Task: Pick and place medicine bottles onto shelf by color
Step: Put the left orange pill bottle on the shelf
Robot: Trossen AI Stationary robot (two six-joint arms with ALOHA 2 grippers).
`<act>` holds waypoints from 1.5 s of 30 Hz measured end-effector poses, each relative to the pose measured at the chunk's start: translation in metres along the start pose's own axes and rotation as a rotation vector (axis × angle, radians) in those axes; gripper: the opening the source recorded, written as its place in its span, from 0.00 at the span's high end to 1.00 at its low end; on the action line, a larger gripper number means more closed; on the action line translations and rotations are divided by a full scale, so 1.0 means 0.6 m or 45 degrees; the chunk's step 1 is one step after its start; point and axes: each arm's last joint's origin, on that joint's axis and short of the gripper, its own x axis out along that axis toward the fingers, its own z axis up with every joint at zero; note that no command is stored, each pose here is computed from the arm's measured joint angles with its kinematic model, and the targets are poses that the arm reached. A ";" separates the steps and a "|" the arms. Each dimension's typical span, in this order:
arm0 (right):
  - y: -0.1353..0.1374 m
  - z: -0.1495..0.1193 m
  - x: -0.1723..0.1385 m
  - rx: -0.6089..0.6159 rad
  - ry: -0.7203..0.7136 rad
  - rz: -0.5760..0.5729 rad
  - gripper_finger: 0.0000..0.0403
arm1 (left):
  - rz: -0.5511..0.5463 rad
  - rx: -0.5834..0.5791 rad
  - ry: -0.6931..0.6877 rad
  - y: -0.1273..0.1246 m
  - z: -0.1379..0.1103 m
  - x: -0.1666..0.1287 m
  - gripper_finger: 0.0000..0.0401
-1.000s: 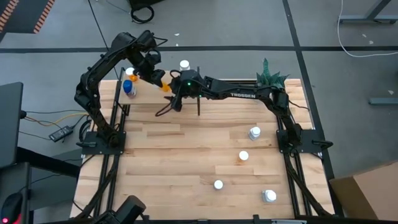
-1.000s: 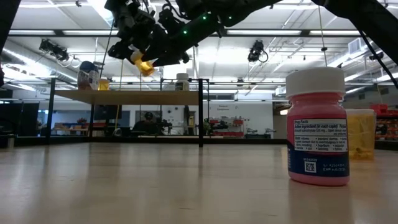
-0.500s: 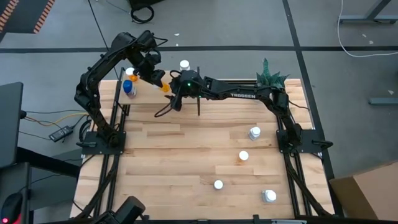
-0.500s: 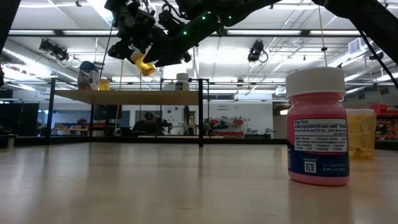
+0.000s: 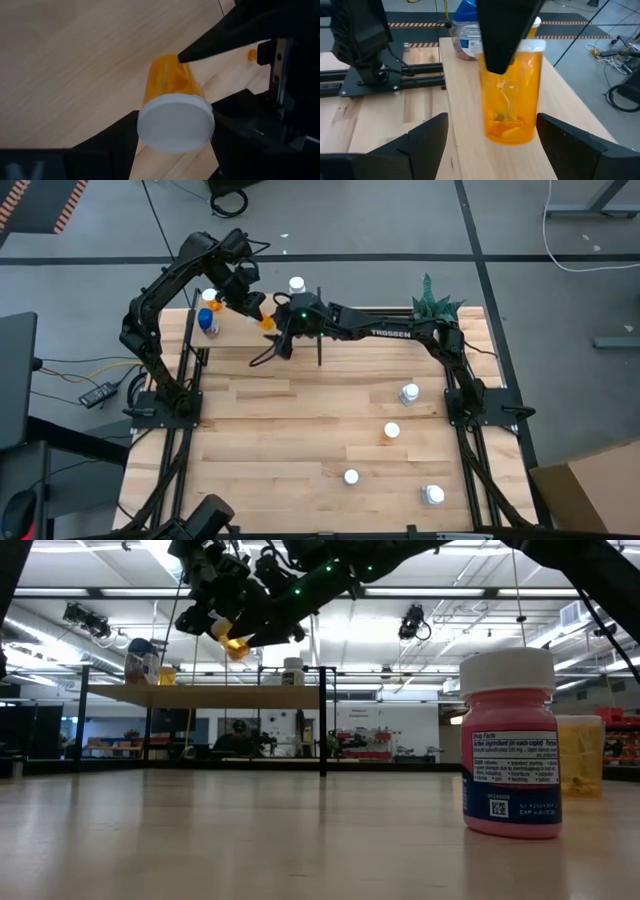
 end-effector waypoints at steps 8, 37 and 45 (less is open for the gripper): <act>0.000 0.000 0.000 0.025 0.000 0.001 0.23 | 0.000 0.019 -0.018 0.000 0.003 0.000 0.44; 0.048 0.004 -0.003 0.065 0.000 0.050 0.23 | 0.627 0.109 0.077 0.094 0.032 0.005 0.44; 0.052 0.004 -0.003 0.067 0.000 0.056 0.23 | 0.632 0.123 0.045 0.096 0.039 0.008 0.41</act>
